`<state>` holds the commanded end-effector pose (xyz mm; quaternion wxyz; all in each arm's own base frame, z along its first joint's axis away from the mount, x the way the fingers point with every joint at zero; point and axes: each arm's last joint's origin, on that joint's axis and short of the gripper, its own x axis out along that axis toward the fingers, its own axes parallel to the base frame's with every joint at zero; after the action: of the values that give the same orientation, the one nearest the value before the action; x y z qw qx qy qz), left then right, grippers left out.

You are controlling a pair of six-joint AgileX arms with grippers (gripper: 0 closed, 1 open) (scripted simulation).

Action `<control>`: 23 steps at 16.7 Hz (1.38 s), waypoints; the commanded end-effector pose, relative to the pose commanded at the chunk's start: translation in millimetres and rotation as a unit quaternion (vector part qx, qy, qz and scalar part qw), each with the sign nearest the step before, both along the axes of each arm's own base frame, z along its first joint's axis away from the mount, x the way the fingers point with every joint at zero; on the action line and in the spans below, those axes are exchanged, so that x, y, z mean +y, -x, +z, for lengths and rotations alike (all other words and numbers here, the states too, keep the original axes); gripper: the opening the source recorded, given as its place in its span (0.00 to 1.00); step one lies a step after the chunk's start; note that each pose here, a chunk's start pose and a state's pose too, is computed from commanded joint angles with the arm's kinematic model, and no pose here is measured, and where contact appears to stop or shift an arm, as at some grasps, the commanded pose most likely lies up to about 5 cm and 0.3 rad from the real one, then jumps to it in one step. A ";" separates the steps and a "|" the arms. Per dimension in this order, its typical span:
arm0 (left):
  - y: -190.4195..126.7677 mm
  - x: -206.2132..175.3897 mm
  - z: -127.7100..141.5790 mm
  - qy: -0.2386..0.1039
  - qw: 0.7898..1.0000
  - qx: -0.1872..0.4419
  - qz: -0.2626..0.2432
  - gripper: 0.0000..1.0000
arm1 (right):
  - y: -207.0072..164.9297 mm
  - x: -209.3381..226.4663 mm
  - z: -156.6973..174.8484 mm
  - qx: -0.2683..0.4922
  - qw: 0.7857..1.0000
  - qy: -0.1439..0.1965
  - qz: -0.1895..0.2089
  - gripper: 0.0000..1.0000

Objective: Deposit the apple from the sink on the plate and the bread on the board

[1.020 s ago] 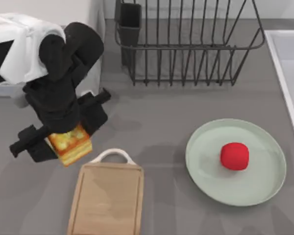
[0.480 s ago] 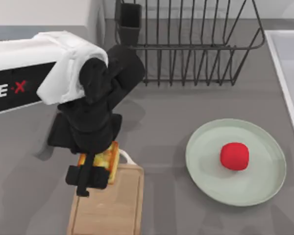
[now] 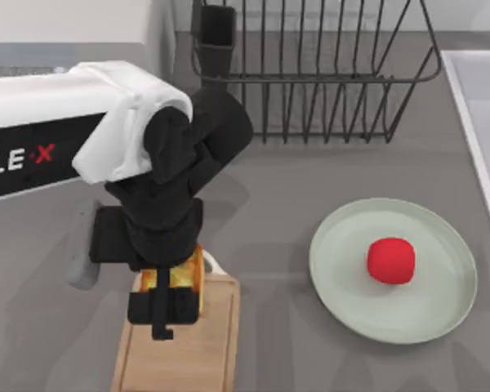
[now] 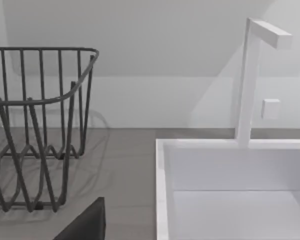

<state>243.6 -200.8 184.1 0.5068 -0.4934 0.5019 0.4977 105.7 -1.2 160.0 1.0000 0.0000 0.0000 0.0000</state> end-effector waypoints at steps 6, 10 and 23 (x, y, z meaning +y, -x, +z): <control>-1.5 0.5 -2.5 0.004 1.000 -0.005 0.001 0.00 | 0.0 0.0 0.0 0.000 1.000 0.000 0.000 1.00; -2.2 -0.8 -13.4 0.009 1.000 -0.011 0.001 0.00 | 0.0 0.0 0.0 0.000 1.000 0.000 0.000 1.00; 0.3 -0.1 -45.0 0.000 1.000 0.000 0.000 0.08 | 0.0 0.0 0.0 0.000 1.000 0.000 0.000 1.00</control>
<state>243.3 -200.8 139.1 0.5068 -0.4934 0.5019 0.4977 105.7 -1.2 160.0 1.0000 0.0000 0.0000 0.0000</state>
